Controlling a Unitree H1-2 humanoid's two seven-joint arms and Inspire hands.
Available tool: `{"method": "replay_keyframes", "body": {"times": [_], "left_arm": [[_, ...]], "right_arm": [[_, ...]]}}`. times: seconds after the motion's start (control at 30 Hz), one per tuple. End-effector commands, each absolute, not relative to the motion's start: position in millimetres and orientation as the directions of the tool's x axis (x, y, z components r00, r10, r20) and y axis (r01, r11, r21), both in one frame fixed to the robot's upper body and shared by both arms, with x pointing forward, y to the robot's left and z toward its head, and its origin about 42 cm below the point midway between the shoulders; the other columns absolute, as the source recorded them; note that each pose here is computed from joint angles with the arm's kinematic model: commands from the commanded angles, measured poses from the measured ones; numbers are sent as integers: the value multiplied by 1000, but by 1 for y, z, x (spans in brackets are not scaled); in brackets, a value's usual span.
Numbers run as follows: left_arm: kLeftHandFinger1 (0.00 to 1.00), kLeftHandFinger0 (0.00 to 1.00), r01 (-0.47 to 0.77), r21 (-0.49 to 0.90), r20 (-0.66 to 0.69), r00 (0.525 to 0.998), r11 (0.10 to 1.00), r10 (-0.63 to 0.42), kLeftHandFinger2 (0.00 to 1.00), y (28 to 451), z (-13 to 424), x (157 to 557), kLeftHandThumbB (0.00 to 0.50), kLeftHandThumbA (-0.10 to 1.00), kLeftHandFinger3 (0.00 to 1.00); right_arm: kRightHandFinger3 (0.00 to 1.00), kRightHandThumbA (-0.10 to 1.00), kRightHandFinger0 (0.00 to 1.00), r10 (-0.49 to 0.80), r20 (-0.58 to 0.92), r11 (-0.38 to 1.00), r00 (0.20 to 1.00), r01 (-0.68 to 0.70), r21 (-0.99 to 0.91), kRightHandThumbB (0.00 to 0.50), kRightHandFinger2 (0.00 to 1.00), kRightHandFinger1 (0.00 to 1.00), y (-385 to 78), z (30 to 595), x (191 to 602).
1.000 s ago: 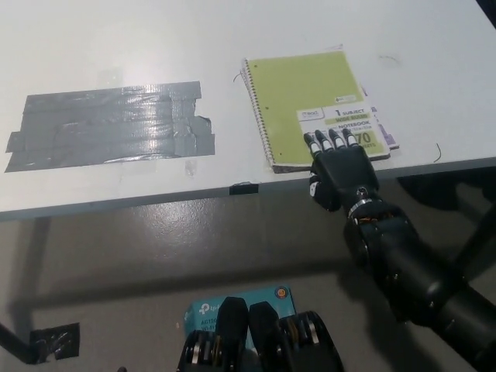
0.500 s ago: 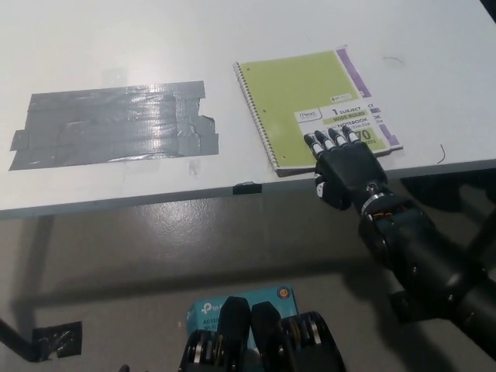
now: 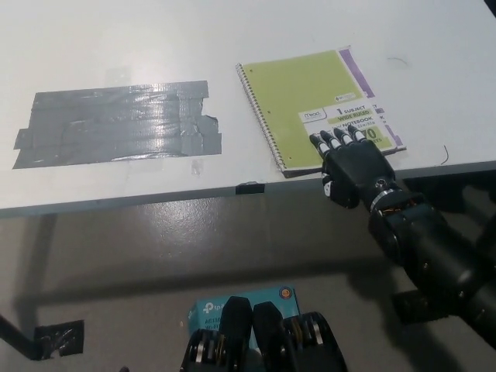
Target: The robot uses its right hand to align two notebooks stacked together until they are fully overlapped
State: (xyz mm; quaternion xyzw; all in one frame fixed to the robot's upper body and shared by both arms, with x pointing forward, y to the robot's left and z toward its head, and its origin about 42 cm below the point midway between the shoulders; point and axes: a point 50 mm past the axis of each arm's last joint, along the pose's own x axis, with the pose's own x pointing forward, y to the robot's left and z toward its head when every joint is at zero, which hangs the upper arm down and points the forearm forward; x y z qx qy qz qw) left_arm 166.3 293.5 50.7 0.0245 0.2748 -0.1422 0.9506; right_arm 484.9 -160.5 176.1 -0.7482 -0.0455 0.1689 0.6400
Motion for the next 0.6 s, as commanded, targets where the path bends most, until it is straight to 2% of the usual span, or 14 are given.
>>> {"method": "replay_keyframes", "body": {"times": [0.0,0.07,0.2,0.23,0.37,0.43,0.57], "left_arm": [[804,724,316,-18,-520,807,949,-279,866,295,57,163,500,1000,1000],[772,666,315,-19,-519,808,949,-278,847,295,57,163,500,1000,1000],[771,672,319,-26,-517,807,947,-285,854,295,58,163,500,1000,1000],[717,586,315,-22,-515,810,949,-281,833,295,57,163,500,1000,1000],[747,651,309,-27,-517,810,951,-277,836,295,58,161,500,1000,1000],[707,582,303,-27,-518,811,953,-272,827,295,58,160,500,1000,1000],[679,536,302,-21,-516,813,953,-269,801,295,56,160,500,1000,1000]], "right_arm": [[1000,1000,1000,231,-332,-221,914,-283,-933,432,1000,1000,-166,156,478],[1000,1000,1000,222,-335,-220,916,-287,-932,434,1000,1000,-164,156,478],[1000,1000,1000,211,-336,-209,918,-294,-933,446,1000,1000,-166,152,476],[1000,1000,1000,207,-339,-208,918,-297,-932,452,1000,1000,-166,152,476],[1000,1000,1000,189,-350,-216,917,-309,-926,459,1000,1000,-169,147,473],[1000,1000,1000,180,-359,-213,916,-321,-923,448,1000,1000,-172,145,472],[1000,1000,1000,165,-363,-213,917,-327,-921,444,1000,1000,-178,140,470]]}}
